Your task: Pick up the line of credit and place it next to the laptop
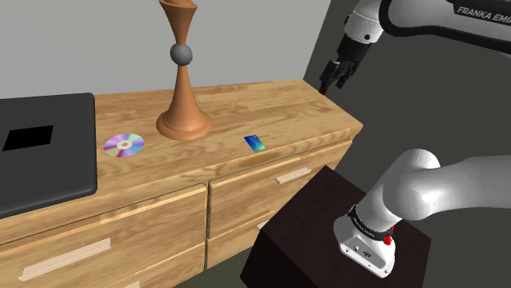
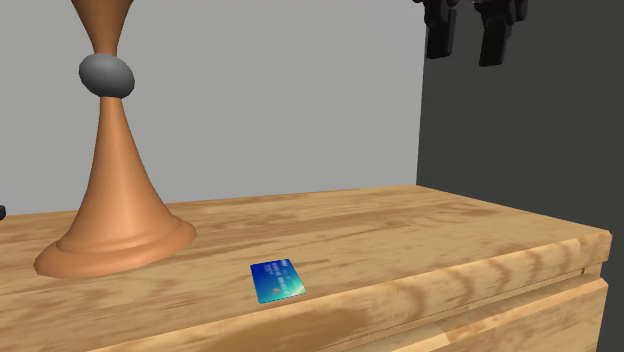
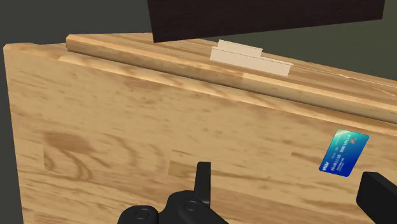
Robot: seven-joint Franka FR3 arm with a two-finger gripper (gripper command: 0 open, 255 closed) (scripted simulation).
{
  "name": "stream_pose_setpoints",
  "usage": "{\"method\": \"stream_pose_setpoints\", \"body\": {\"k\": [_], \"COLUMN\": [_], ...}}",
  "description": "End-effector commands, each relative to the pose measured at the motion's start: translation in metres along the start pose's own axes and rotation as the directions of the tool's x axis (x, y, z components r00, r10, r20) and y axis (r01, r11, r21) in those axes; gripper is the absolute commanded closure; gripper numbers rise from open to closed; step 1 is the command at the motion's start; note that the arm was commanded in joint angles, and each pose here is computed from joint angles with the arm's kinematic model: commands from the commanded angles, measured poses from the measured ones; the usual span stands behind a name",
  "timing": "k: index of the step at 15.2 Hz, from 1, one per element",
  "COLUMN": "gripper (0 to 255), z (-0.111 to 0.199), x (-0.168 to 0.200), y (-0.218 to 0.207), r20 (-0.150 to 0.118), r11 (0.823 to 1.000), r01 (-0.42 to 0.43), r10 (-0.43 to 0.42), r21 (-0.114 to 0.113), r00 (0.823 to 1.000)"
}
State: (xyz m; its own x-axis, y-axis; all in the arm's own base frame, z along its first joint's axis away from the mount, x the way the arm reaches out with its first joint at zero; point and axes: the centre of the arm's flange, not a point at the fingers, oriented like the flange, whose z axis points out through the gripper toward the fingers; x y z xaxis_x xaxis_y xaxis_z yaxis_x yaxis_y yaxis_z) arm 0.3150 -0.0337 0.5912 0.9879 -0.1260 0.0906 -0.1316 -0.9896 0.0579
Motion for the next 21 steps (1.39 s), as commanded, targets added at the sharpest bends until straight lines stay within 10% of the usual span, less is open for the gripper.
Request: {"method": "stream_pose_setpoints", "body": {"k": [1,21], "gripper": [0,0], "z": [0.0,0.19], "x": [0.0,0.088], "y": [0.0,-0.164], "r20": [0.0,0.231], "r11": [1.0,0.982], "r01": [0.0,-0.175], "r10": [0.0,0.156], "r21": [0.0,0.066], "r00": [1.0,0.96]}}
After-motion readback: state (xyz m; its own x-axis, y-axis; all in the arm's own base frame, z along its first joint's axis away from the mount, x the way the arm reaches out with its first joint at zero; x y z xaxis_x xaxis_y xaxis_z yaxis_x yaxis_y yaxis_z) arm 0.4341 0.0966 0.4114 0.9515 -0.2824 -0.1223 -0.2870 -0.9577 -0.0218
